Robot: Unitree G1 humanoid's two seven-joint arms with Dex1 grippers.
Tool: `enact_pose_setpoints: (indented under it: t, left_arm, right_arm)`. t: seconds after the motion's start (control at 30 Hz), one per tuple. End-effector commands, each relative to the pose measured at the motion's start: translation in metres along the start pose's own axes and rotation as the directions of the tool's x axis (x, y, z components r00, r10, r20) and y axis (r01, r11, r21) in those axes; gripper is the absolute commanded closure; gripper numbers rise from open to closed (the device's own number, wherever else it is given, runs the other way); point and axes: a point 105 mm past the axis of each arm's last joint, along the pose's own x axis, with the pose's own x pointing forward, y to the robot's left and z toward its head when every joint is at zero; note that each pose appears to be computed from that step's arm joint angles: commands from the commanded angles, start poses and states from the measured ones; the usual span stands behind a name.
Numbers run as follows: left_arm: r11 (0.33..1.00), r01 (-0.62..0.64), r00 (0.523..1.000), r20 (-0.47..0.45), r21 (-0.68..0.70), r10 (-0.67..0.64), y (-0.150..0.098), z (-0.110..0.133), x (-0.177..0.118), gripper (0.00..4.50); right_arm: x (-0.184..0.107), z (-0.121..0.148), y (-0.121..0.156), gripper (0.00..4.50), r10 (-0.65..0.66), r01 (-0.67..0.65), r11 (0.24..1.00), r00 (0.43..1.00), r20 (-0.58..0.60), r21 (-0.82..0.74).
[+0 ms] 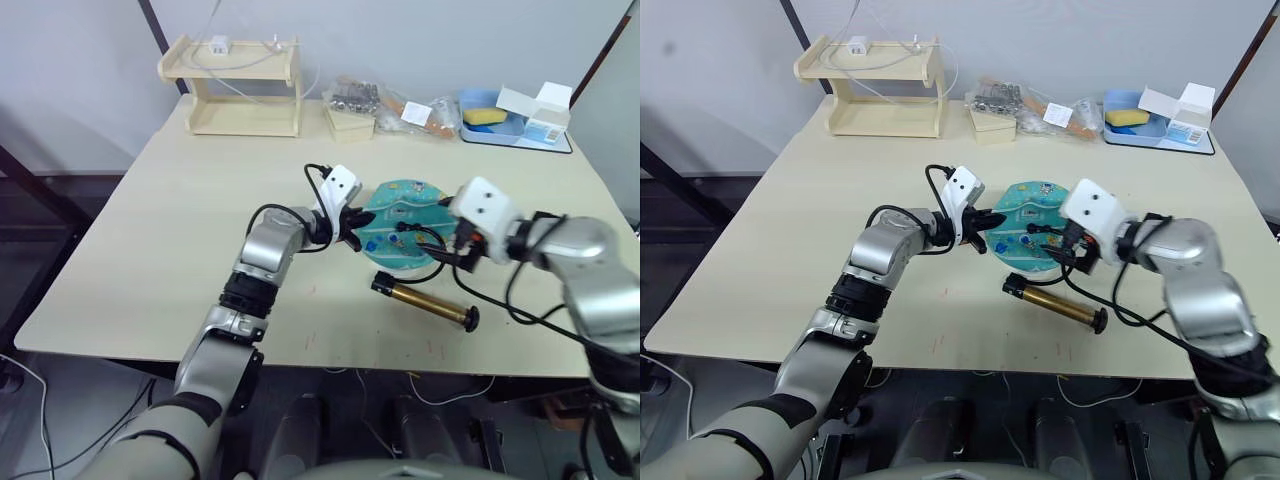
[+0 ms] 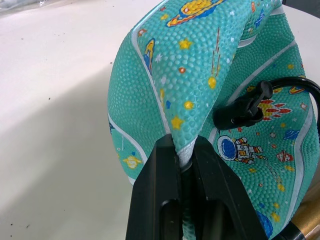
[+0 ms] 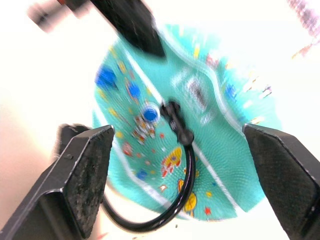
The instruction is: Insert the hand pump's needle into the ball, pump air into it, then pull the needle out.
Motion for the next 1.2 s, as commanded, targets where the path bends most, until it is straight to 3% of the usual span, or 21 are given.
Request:
enact_pose_setpoints:
  t: [0.03, 0.2, 0.47, 0.6, 0.7, 0.73, 0.77, 0.87, 0.97, 1.13, 1.2]
  left_arm:
    - [0.999, 0.023, 0.999, 0.035, 0.027, -0.023, -0.005, 0.011, 0.001, 4.5]
    - [0.999, 0.027, 0.998, 0.054, 0.031, -0.029, -0.003, 0.016, -0.004, 4.5]
    - [0.998, 0.048, 0.997, 0.065, 0.043, -0.05, -0.002, 0.019, -0.013, 4.5]
    - [0.998, 0.059, 0.992, 0.114, 0.024, -0.062, -0.001, 0.026, -0.026, 3.03]
    - [0.994, 0.103, 0.981, 0.162, 0.034, -0.107, 0.004, 0.035, -0.051, 1.54]
    - [0.99, 0.137, 0.975, 0.17, 0.039, -0.142, 0.004, 0.039, -0.061, 1.19]
    - [0.984, 0.166, 0.971, 0.164, 0.062, -0.174, 0.003, 0.042, -0.07, 1.19]
    - [0.942, 0.302, 0.945, 0.083, 0.145, -0.316, -0.004, 0.044, -0.097, 1.19]
    - [0.86, 0.469, 0.881, -0.033, 0.202, -0.472, -0.022, 0.042, -0.114, 1.19]
    - [0.697, 0.658, 0.753, -0.243, 0.285, -0.611, -0.055, 0.04, -0.109, 1.19]
    - [0.636, 0.698, 0.716, -0.338, 0.329, -0.611, -0.068, 0.04, -0.099, 1.19]
  right_arm:
    - [-0.042, 0.024, 0.011, 0.06, -0.012, 0.009, 1.0, 0.99, 0.14, 0.025]
    - [-0.085, 0.011, 0.029, 0.06, -0.022, 0.016, 0.996, 0.997, 0.071, 0.083]
    - [-0.118, 0.005, 0.038, 0.06, -0.076, 0.066, 0.985, 0.996, 0.056, 0.161]
    - [-0.125, 0.004, 0.043, 0.0, -0.077, 0.07, 0.983, 0.996, 0.036, 0.173]
    - [-0.13, 0.006, 0.042, 0.0, -0.097, 0.09, 0.981, 0.995, 0.031, 0.174]
    - [-0.132, 0.006, 0.043, 0.0, -0.096, 0.09, 0.979, 0.995, 0.022, 0.181]
    - [-0.134, 0.004, 0.045, 0.0, -0.09, 0.087, 0.978, 0.996, 0.01, 0.19]
    - [-0.142, -0.002, 0.051, 0.0, -0.079, 0.085, 0.972, 0.996, -0.036, 0.219]
    - [-0.15, -0.004, 0.054, 0.0, -0.079, 0.093, 0.97, 0.995, -0.067, 0.226]
    - [-0.163, -0.011, 0.056, 0.0, -0.074, 0.104, 0.965, 0.988, -0.134, 0.239]
    - [-0.167, -0.013, 0.056, 0.0, -0.061, 0.099, 0.964, 0.986, -0.157, 0.245]
